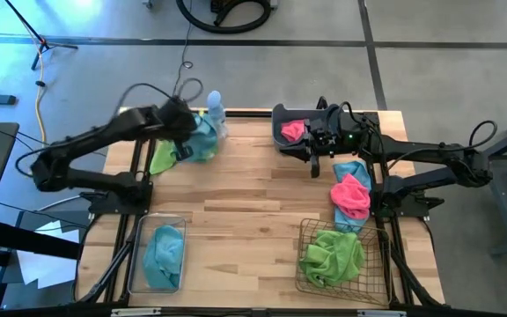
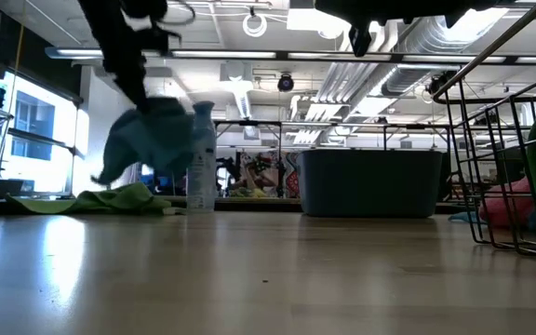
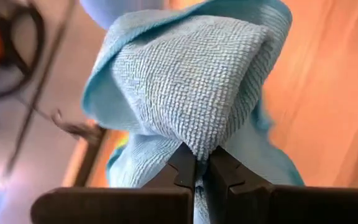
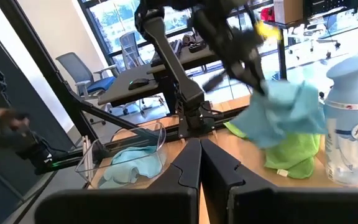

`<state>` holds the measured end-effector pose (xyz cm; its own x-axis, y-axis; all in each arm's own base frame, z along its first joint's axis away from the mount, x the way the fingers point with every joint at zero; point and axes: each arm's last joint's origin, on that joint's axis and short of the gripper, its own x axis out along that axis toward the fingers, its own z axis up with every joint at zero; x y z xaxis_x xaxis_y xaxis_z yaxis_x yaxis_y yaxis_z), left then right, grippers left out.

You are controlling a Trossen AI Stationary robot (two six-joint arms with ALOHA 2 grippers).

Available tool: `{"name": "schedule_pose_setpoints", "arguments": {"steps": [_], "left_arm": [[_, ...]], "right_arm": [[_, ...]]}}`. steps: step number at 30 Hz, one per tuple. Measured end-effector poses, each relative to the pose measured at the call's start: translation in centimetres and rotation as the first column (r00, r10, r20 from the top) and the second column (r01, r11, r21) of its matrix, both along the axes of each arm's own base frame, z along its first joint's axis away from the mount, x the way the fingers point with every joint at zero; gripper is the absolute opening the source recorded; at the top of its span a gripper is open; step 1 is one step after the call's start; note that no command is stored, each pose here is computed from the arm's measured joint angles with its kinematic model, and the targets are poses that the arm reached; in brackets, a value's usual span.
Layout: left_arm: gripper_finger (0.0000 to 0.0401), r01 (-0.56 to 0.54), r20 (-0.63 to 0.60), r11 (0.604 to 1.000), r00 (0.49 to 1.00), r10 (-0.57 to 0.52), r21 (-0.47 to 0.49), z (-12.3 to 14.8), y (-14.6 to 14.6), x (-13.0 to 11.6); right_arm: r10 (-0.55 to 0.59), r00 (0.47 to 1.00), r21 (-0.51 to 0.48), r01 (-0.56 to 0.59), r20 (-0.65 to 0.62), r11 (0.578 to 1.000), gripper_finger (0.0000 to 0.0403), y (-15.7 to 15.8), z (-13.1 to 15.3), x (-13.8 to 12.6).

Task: Sort microfiber towel by color & place in baskets
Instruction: Put the top left blue microfiber towel into the transparent bin

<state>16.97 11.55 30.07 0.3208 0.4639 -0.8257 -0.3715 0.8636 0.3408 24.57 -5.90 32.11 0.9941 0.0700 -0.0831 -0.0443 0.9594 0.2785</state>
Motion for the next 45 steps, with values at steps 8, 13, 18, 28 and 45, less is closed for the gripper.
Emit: {"name": "schedule_pose_setpoints", "arguments": {"steps": [8,13,18,28,45], "left_arm": [[0.0,0.019,0.198,0.986,0.979,-0.052,0.166,7.6,-1.4,-2.2],[0.0,0.003,0.278,0.975,0.958,-0.065,0.221,10.3,-2.0,-3.1],[0.0,0.011,0.327,0.977,0.941,-0.082,0.212,11.2,-2.4,-3.4],[0.0,0.203,0.46,0.979,0.868,-0.19,0.022,11.2,-6.7,-2.7],[0.0,0.379,0.566,0.903,0.797,-0.209,-0.2,10.6,-16.4,-0.1]], "right_arm": [[0.0,1.0,0.0,0.0,0.0,1.0,0.0,0.0,0.0,0.0],[0.0,1.0,0.0,0.0,0.0,1.0,0.0,0.0,0.0,0.0],[0.0,1.0,0.0,0.0,0.0,1.0,0.0,0.0,0.0,0.0],[-0.004,1.0,0.046,0.004,-0.003,0.999,0.0,0.0,0.0,0.0],[-0.016,1.0,0.06,0.016,-0.006,0.998,0.0,0.0,0.0,0.0]]}}
